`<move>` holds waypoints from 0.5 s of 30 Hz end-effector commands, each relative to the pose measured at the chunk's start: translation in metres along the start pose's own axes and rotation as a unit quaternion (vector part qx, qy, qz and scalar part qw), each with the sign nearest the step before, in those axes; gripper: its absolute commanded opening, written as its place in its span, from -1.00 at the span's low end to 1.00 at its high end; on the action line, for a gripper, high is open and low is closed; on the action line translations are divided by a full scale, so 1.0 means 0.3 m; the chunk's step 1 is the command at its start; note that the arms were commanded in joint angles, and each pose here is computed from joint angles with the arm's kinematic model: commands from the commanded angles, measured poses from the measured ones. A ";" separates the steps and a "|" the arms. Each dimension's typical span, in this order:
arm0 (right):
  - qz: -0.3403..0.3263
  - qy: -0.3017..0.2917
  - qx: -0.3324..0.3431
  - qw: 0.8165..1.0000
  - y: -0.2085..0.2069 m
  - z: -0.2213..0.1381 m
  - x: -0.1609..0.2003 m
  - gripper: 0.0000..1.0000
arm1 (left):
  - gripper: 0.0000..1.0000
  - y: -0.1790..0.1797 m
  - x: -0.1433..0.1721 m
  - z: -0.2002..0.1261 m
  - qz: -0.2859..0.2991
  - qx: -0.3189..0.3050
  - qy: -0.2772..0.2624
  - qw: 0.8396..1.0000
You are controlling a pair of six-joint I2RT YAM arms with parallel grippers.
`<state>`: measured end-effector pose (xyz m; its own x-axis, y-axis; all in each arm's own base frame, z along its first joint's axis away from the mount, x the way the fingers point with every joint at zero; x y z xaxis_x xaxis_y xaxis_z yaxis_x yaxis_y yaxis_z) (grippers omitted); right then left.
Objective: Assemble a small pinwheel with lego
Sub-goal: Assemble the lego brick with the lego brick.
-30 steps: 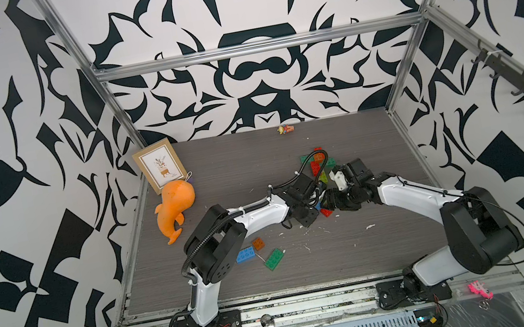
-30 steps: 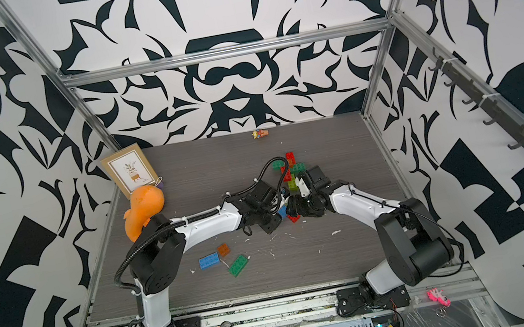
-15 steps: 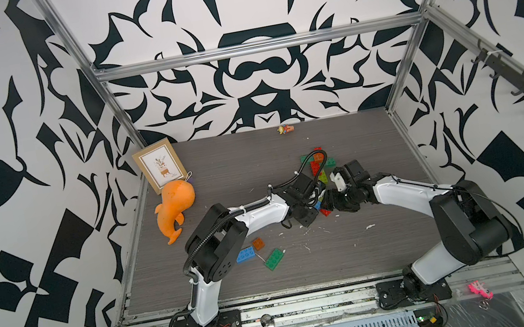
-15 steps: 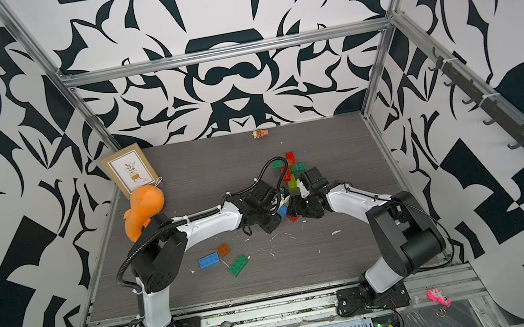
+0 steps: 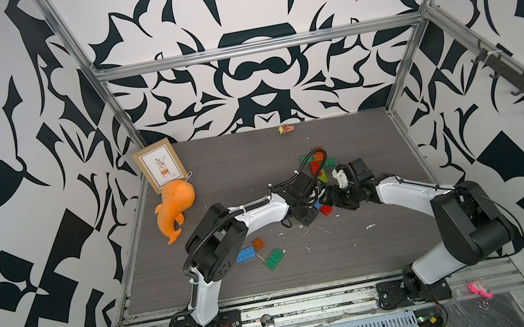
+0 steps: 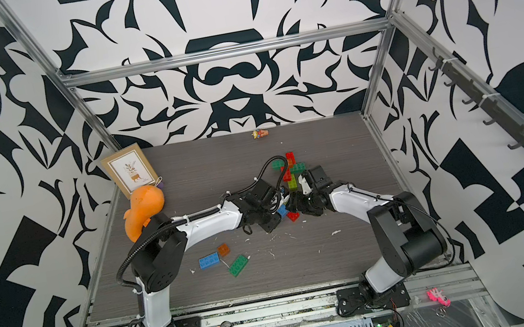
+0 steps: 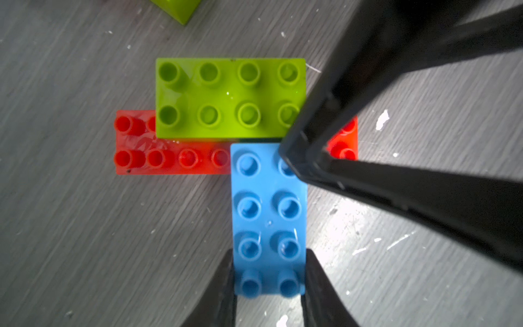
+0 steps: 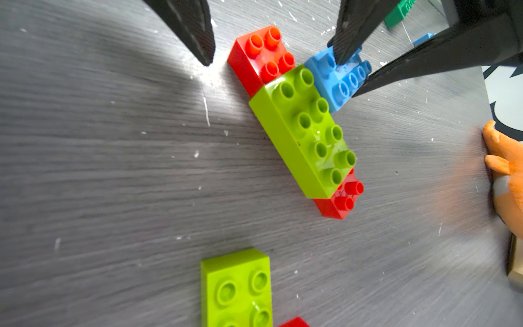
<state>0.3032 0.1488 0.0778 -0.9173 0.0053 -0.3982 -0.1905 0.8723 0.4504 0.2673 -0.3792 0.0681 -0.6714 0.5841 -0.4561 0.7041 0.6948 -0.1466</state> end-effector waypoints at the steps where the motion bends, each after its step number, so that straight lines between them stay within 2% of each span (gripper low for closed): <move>1: -0.014 -0.045 -0.025 0.999 0.044 -0.008 -0.084 0.39 | -0.50 -0.052 0.032 0.018 0.024 0.028 0.028 0.999; 8: -0.012 -0.026 0.001 1.000 0.009 0.015 -0.062 0.33 | -0.49 -0.055 0.022 0.014 0.024 0.029 0.025 0.999; 15: 0.004 -0.006 0.069 0.998 -0.071 0.036 -0.024 0.21 | -0.47 -0.064 0.007 0.008 0.020 0.036 0.018 0.999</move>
<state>0.3086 0.1488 0.0722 -0.9192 0.0115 -0.3936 -0.1792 0.8778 0.4442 0.2689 -0.3808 0.0686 -0.6777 0.5808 -0.4511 0.6988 0.6995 -0.1492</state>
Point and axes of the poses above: each gripper's point midway between its finger pads, its own z axis out along the fingers, its own y axis along the line the jaws close on, x = y × z, the point moved 3 cm from there along -z, back along the fingers, and after that the axes turned 15 degrees about -z, right-handed, at the moved point
